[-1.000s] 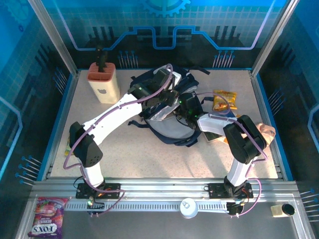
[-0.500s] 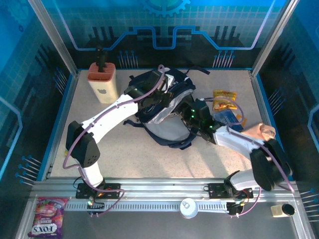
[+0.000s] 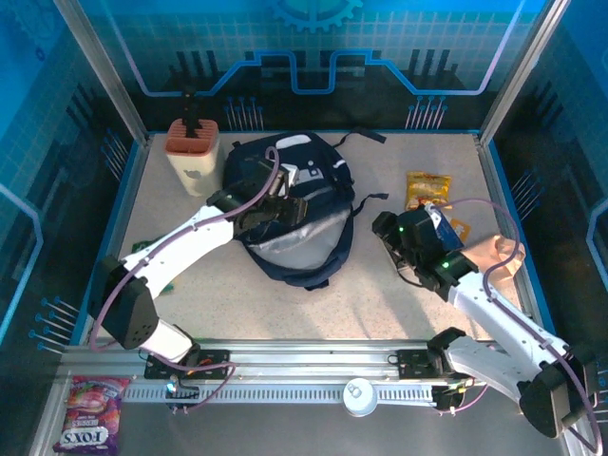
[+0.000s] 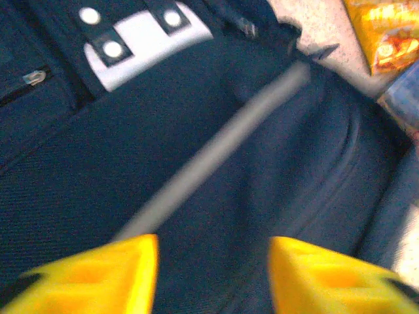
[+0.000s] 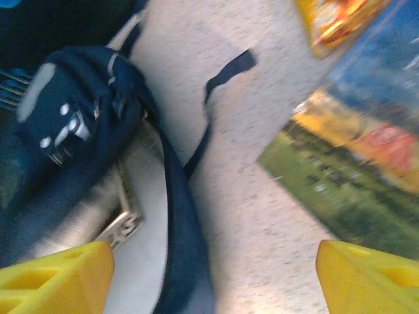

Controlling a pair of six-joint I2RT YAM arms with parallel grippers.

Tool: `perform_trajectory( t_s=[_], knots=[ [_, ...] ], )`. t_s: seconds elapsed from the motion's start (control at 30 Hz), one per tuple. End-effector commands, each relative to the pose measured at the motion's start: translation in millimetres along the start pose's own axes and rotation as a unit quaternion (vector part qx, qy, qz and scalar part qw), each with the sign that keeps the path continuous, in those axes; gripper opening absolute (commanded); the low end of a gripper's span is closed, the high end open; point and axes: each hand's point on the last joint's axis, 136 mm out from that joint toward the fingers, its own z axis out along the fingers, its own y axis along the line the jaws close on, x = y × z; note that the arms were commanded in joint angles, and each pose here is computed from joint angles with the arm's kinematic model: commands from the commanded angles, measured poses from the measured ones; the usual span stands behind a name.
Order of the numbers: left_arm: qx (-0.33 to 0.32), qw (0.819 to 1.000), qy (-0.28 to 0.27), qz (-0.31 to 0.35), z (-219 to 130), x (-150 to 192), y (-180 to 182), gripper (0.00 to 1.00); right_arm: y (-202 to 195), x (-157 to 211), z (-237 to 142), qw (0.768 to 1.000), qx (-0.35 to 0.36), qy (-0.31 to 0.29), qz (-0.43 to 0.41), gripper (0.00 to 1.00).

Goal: Pack books, pencil case, and school supplies into a backpack

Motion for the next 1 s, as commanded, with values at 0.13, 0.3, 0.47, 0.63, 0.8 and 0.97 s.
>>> perform_trajectory(
  t_s=[0.13,0.3,0.47,0.63,0.8,0.97],
  knots=[
    [0.054,0.996,-0.047,-0.044,-24.7,-10.2,-9.0,0.92,-4.4,-29.1,31.5,0.997,0.014,0.053,-0.054,0.83],
    [0.060,0.996,-0.052,-0.050,-27.3,-9.0,-8.5,0.99,-12.1,-36.5,69.4,0.992,0.044,0.105,-0.054,0.85],
    [0.068,0.995,-0.049,-0.050,-25.6,-8.9,-11.2,0.99,-12.5,-26.6,109.9,0.983,0.063,0.154,-0.073,0.83],
    [0.080,0.995,-0.033,-0.048,-20.7,-6.3,-15.9,0.99,-21.0,-10.8,140.2,0.972,0.100,0.194,-0.085,0.82],
    [0.081,0.996,-0.018,-0.045,-16.0,-2.3,-17.1,0.99,-25.8,16.4,154.2,0.959,0.118,0.237,-0.098,0.80],
    [0.086,0.995,-0.002,-0.045,-9.7,0.0,-19.9,0.99,-30.2,52.1,151.5,0.946,0.126,0.278,-0.105,0.78]
  ],
)
